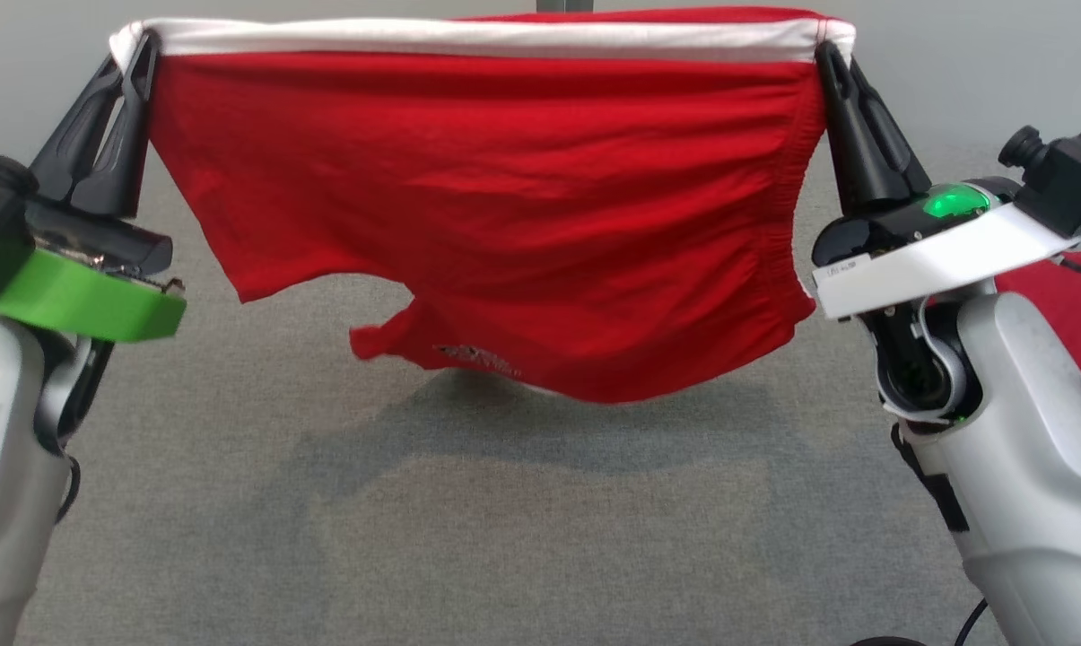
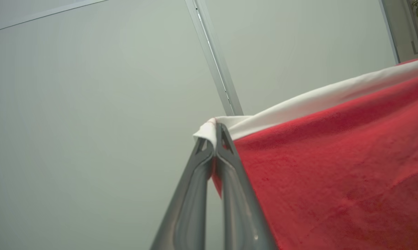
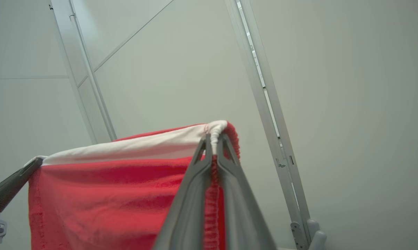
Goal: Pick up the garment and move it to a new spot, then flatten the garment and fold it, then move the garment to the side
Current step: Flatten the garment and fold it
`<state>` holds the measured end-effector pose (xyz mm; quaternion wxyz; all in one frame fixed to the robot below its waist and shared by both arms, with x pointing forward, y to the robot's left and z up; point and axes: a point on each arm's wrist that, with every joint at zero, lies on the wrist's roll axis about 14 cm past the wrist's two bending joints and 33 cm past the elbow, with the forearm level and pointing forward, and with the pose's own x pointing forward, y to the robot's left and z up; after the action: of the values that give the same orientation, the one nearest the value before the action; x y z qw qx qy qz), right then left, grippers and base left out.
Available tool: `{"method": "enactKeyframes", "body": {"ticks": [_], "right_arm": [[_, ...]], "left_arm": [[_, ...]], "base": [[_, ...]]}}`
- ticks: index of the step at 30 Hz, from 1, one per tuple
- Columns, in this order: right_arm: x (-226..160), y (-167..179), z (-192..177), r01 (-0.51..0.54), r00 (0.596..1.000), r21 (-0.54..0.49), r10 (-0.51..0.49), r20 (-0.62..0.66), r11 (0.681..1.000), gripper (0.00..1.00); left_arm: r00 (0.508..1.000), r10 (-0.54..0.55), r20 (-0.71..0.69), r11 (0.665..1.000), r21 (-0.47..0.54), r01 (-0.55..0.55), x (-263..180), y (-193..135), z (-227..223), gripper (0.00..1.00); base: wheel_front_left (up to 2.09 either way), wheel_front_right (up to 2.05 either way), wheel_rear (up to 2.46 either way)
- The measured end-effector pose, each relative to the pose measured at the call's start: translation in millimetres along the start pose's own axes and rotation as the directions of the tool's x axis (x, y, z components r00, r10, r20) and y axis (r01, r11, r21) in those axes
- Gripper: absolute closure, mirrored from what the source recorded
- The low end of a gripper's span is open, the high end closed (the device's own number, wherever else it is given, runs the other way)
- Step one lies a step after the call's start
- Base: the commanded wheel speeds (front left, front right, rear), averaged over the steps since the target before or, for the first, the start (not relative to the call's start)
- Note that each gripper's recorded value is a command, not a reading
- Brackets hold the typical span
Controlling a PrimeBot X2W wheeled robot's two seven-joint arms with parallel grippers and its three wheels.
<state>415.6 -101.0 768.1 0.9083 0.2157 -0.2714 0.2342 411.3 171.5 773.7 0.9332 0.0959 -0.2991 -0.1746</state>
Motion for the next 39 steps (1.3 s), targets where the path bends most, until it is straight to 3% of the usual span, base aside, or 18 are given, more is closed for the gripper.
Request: {"method": "enactKeyframes", "body": {"ticks": [9,16,20,23,27,31,35,39], "right_arm": [[62.2,-39.4,-11.9,-0.014,0.997,-0.128,0.005,-0.074,0.992,1.0],[130.8,-75.4,-7.2,-0.006,0.999,-0.244,0.015,0.035,0.97,1.0],[137.2,-96.1,-35.9,0.006,1.0,-0.279,-0.005,0.003,0.96,1.0],[122.1,-106.5,-71.2,-0.006,0.998,-0.295,-0.013,-0.064,0.955,1.0],[68.9,-111.2,-148.2,-0.038,0.963,-0.268,-0.036,-0.266,0.963,1.0],[13.7,-98.6,-195.0,-0.048,0.908,-0.192,-0.037,-0.418,0.98,1.0],[-52.7,-80.1,-229.9,0.0,0.831,-0.084,-0.047,-0.555,0.996,1.0],[-109.7,-66.1,-242.8,0.047,0.758,-0.034,-0.058,-0.649,0.998,1.0]], "left_arm": [[0.995,-0.073,-0.07,0.992,0.097,0.08,71.0,5.7,-34.2,1.0],[0.997,-0.03,-0.075,0.967,0.249,0.048,133.5,41.8,-61.4,1.0],[0.999,-0.031,-0.038,0.957,0.286,0.041,154.5,47.3,-66.2,1.0],[0.999,-0.029,-0.034,0.967,0.252,0.036,153.7,42.5,-79.5,1.0],[0.981,0.019,-0.192,0.993,0.119,0.004,103.5,30.1,-147.5,1.0],[0.917,0.03,-0.397,0.998,-0.033,-0.047,25.3,-2.7,-211.1,1.0],[0.823,0.022,-0.568,0.97,-0.186,-0.154,-58.1,-46.8,-249.3,1.0],[0.736,0.028,-0.676,0.932,-0.25,-0.264,-126.1,-74.7,-259.6,1.0]], "base": [[0.0,0.0,0.0],[0.0,0.0,0.0],[0.0,0.0,0.0],[0.0,0.0,0.0],[0.0,0.0,0.0],[0.0,0.0,0.0],[0.0,0.0,0.0],[0.0,0.0,0.0]]}}
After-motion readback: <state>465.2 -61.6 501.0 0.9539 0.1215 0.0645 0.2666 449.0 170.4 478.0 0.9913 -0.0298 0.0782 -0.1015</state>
